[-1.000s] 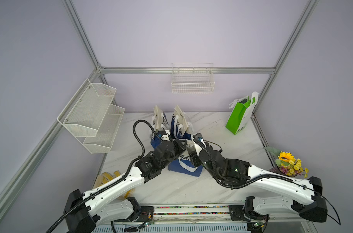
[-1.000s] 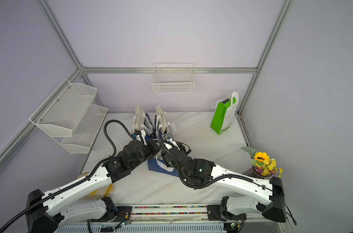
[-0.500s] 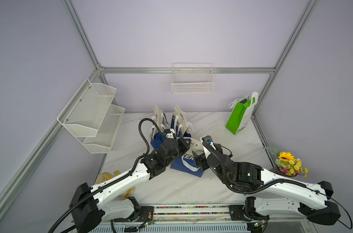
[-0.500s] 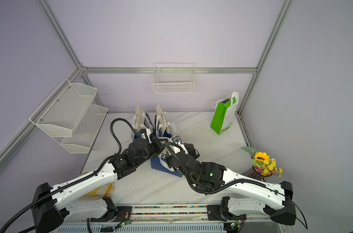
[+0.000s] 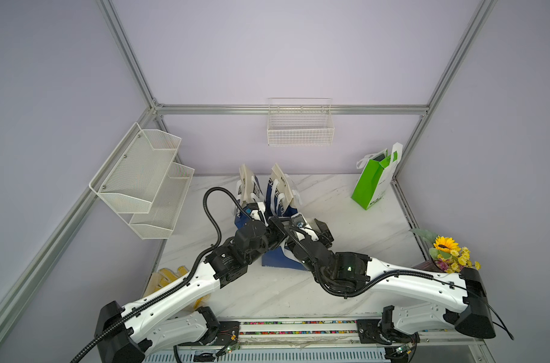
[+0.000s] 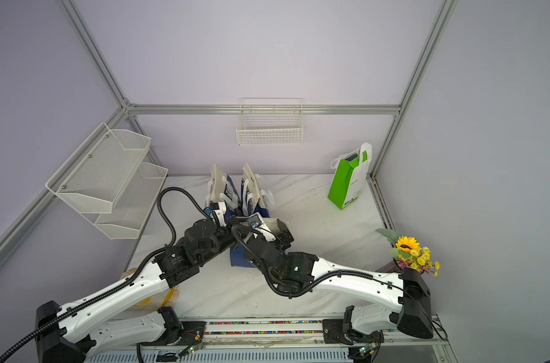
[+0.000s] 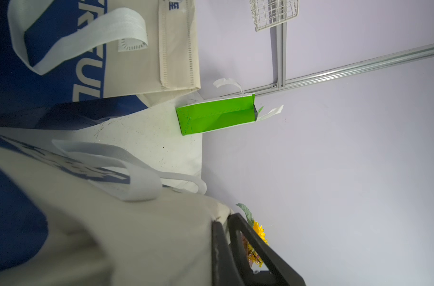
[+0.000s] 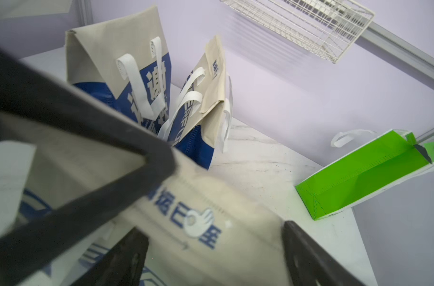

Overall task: Open the takeout bag
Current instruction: Open the takeout bag at the center of the board.

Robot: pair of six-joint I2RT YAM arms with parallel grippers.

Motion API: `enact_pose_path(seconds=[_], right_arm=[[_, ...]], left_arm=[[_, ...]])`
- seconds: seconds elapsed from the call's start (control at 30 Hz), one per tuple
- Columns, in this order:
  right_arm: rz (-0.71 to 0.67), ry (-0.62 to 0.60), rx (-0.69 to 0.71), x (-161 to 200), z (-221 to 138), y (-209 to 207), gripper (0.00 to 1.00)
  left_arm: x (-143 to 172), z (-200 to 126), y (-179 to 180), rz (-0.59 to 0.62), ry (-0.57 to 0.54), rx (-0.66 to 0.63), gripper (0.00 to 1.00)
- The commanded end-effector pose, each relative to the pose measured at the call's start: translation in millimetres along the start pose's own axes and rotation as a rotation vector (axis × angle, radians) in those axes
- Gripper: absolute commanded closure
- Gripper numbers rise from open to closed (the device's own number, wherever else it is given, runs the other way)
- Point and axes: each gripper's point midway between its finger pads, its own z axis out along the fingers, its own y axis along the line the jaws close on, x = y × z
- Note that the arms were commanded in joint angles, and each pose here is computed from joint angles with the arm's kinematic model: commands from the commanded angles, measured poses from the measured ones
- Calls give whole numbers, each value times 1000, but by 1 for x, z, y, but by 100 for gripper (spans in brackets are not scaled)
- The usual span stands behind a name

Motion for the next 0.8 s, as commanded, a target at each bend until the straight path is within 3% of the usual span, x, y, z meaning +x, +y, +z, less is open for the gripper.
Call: enact_pose_path(seconds=[0.0, 0.1, 0.3, 0.5, 0.77], right_arm=[[54, 42, 69, 17, 20, -27, 21], [85, 103, 38, 38, 37, -25, 30], [144, 174, -19, 61, 59, -19, 31], [140, 232, -4, 81, 70, -20, 18], [177, 238, 48, 66, 53, -48, 7]], left_arm=[[-10, -25, -35, -67, -22, 138, 100], [-10, -33, -34, -82, -16, 141, 100], [-13, -48, -37, -136, -22, 190, 100], [-22, -67, -49, -168, -45, 246, 100], [-35, -85, -33, -186, -116, 226, 100]])
